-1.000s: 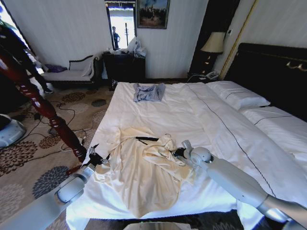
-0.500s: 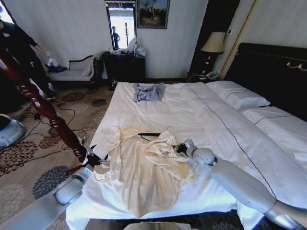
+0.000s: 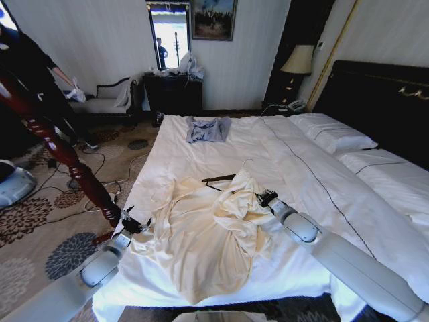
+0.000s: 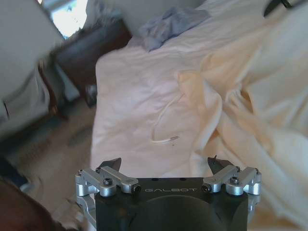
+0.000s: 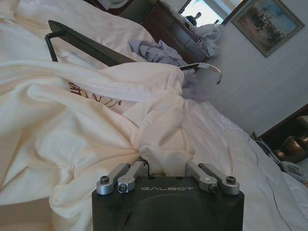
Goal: Pick up the clothes from the bed and hang them on the clothes hanger.
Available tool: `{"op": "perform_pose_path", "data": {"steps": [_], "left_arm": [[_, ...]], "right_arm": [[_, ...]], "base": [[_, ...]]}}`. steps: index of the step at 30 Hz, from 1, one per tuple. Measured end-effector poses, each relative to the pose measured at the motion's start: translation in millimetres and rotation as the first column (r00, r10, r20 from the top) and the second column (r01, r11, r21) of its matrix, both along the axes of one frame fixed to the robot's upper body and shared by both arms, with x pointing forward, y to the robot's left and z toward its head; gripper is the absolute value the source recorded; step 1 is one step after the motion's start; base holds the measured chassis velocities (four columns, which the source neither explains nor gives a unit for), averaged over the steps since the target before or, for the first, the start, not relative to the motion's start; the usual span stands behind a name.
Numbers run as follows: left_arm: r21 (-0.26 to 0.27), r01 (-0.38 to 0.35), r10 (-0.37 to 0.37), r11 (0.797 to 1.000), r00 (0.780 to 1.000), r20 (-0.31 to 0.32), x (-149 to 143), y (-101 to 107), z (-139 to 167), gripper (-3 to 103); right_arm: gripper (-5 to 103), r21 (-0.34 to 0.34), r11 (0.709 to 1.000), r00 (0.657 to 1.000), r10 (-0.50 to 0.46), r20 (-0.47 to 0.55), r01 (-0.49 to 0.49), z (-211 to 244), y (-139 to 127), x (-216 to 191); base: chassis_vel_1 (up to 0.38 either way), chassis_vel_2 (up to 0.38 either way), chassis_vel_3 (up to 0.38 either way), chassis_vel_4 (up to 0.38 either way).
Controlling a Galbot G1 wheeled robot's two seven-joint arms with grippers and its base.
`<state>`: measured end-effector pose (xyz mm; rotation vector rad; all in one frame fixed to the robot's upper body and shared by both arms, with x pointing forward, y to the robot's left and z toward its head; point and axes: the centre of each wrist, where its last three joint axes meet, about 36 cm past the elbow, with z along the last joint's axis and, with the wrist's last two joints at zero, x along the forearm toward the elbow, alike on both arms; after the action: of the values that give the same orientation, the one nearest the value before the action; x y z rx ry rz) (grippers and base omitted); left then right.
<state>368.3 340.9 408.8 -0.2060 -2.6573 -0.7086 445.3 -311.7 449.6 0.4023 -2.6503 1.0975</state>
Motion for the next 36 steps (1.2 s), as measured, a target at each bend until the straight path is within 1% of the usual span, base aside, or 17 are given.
{"op": "perform_pose_path", "data": {"steps": [3, 4, 5, 6, 8, 9, 11, 14, 15, 18, 19, 23, 24, 25, 30, 31, 36], "left_arm": [[-0.113, -0.057, 0.055, 0.992, 0.998, -0.023, 11, 2, 7, 100], [-0.168, -0.071, 0.069, 0.983, 0.997, -0.022, 21, 1, 12, 100], [-0.168, -0.071, 0.069, 0.983, 0.997, -0.022, 21, 1, 12, 100], [-0.194, -0.076, 0.073, 0.978, 0.997, -0.020, 25, 0, 15, 100], [-0.291, -0.103, 0.099, 0.951, 0.995, -0.028, 43, -2, 22, 100], [-0.291, -0.103, 0.099, 0.951, 0.995, -0.028, 43, -2, 22, 100], [-0.334, -0.116, 0.113, 0.935, 0.993, -0.031, 54, -2, 25, 100], [-0.437, -0.145, 0.137, 0.888, 0.989, -0.050, 89, -6, 32, 100], [-0.437, -0.145, 0.137, 0.888, 0.989, -0.050, 89, -6, 32, 100], [-0.500, -0.155, 0.138, 0.852, 0.988, -0.072, 122, -17, 37, 100], [-0.500, -0.155, 0.138, 0.852, 0.988, -0.072, 122, -17, 37, 100], [-0.560, -0.125, 0.109, 0.819, 0.992, -0.062, 149, -43, 35, 100], [-0.565, -0.121, 0.105, 0.816, 0.993, -0.061, 153, -50, 34, 100], [-0.565, -0.121, 0.105, 0.816, 0.993, -0.061, 153, -50, 34, 100], [-0.558, -0.128, 0.093, 0.820, 0.992, -0.090, 175, -84, 26, 102], [-0.558, -0.128, 0.093, 0.820, 0.992, -0.090, 175, -84, 26, 102], [-0.543, -0.189, 0.110, 0.818, 0.978, -0.175, 195, -106, 15, 98]], "right_arm": [[22, 0.029, 0.999, 0.999, 0.042, 0.008, -0.042, -1, 18, 8], [22, 0.039, 0.998, 0.998, 0.056, 0.012, -0.057, -1, 24, 10], [22, 0.039, 0.998, 0.998, 0.056, 0.012, -0.057, -1, 24, 10], [22, 0.043, 0.997, 0.998, 0.063, 0.014, -0.063, -1, 27, 11], [22, 0.059, 0.995, 0.996, 0.084, 0.021, -0.085, 0, 38, 14], [22, 0.059, 0.995, 0.996, 0.084, 0.021, -0.085, 0, 38, 14], [22, 0.063, 0.994, 0.996, 0.089, 0.022, -0.090, -1, 40, 15], [22, 0.064, 0.994, 0.996, 0.092, 0.018, -0.093, -2, 40, 12], [22, 0.064, 0.994, 0.996, 0.092, 0.018, -0.093, -2, 40, 12], [22, 0.063, 0.994, 0.996, 0.087, 0.020, -0.088, -1, 37, 12], [22, 0.063, 0.994, 0.996, 0.087, 0.020, -0.088, -1, 37, 12], [22, 0.074, 0.993, 0.996, 0.087, 0.023, -0.089, 2, 39, 12], [22, 0.077, 0.993, 0.996, 0.088, 0.023, -0.089, 3, 40, 12], [22, 0.077, 0.993, 0.996, 0.088, 0.023, -0.089, 3, 40, 12], [22, 0.079, 0.993, 0.996, 0.086, 0.025, -0.087, 4, 39, 13], [22, 0.079, 0.993, 0.996, 0.086, 0.025, -0.087, 4, 39, 13], [22, 0.080, 0.993, 0.996, 0.082, 0.026, -0.084, 6, 39, 14]], "base": [[0.000, 0.000, 0.000, 0.000], [0.000, 0.000, 0.000, 0.000], [0.000, 0.000, 0.000, 0.000], [0.000, 0.000, 0.000, 0.000], [0.000, 0.000, 0.000, 0.000], [0.000, 0.000, 0.000, 0.000], [0.000, 0.000, 0.000, 0.000], [0.000, 0.000, 0.000, 0.000], [0.000, 0.000, 0.000, 0.000], [0.000, 0.000, 0.000, 0.000], [0.000, 0.000, 0.000, 0.000], [0.000, 0.000, 0.000, 0.000], [0.000, 0.000, 0.000, 0.000], [0.000, 0.000, 0.000, 0.000], [0.000, 0.000, 0.000, 0.000], [0.000, 0.000, 0.000, 0.000], [0.000, 0.000, 0.000, 0.000]]}}
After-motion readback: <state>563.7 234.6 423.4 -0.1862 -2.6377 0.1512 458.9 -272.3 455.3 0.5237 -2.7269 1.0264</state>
